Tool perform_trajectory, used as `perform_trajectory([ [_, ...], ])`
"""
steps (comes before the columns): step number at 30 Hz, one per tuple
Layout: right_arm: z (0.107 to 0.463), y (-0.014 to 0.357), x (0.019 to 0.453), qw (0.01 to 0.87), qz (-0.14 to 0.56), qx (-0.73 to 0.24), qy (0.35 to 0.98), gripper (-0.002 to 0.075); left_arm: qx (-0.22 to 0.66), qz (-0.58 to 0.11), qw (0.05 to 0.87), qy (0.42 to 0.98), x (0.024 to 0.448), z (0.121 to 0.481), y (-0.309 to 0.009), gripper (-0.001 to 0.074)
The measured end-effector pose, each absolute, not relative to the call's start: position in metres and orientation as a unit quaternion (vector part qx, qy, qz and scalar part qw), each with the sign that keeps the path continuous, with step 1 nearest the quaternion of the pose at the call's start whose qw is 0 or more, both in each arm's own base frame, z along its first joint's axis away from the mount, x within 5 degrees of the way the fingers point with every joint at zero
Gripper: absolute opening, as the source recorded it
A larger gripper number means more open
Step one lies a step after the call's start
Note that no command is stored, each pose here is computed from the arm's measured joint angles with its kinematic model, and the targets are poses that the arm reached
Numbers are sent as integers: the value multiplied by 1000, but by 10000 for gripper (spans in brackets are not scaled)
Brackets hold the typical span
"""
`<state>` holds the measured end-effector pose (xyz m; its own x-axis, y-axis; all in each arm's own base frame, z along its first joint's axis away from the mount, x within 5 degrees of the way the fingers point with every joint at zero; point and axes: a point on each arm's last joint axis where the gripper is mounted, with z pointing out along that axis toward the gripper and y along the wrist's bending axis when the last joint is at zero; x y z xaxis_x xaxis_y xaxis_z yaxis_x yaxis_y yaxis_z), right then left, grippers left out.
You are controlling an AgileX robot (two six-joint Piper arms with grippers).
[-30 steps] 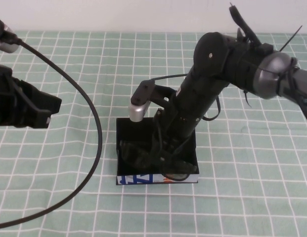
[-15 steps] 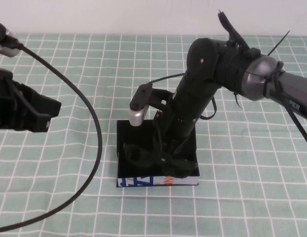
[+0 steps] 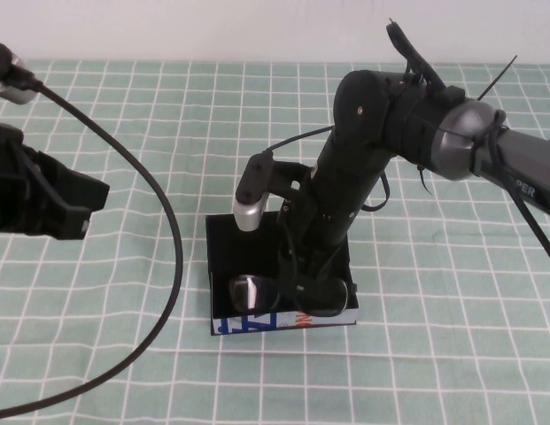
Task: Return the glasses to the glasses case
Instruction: Place the glasses in the glasses case
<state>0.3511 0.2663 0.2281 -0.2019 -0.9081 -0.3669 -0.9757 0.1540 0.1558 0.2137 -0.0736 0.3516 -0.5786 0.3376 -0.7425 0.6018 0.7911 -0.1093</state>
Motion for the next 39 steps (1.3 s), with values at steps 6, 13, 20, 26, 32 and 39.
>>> perform_trajectory([
  [6, 231, 267, 351, 98, 184, -625, 752, 292, 270, -178, 371, 871, 214, 352, -74, -6],
  [13, 271, 267, 349, 153, 182, -628, 741, 265, 270, -178, 371, 871, 214, 352, -74, -5],
  [20, 286, 261, 345, 160, 168, -599, 766, 24, 276, -179, 360, 873, 212, 350, -74, -6],
  [26, 242, 245, 336, 78, 133, -595, 789, -9, 285, -168, 351, 876, 211, 348, -72, -6],
  [32, 205, 216, 341, 51, 130, -556, 819, -11, 285, -168, 351, 876, 211, 348, -72, -5],
  [39, 205, 208, 353, 91, 149, -519, 837, -11, 285, -168, 351, 876, 211, 348, -72, -5],
])
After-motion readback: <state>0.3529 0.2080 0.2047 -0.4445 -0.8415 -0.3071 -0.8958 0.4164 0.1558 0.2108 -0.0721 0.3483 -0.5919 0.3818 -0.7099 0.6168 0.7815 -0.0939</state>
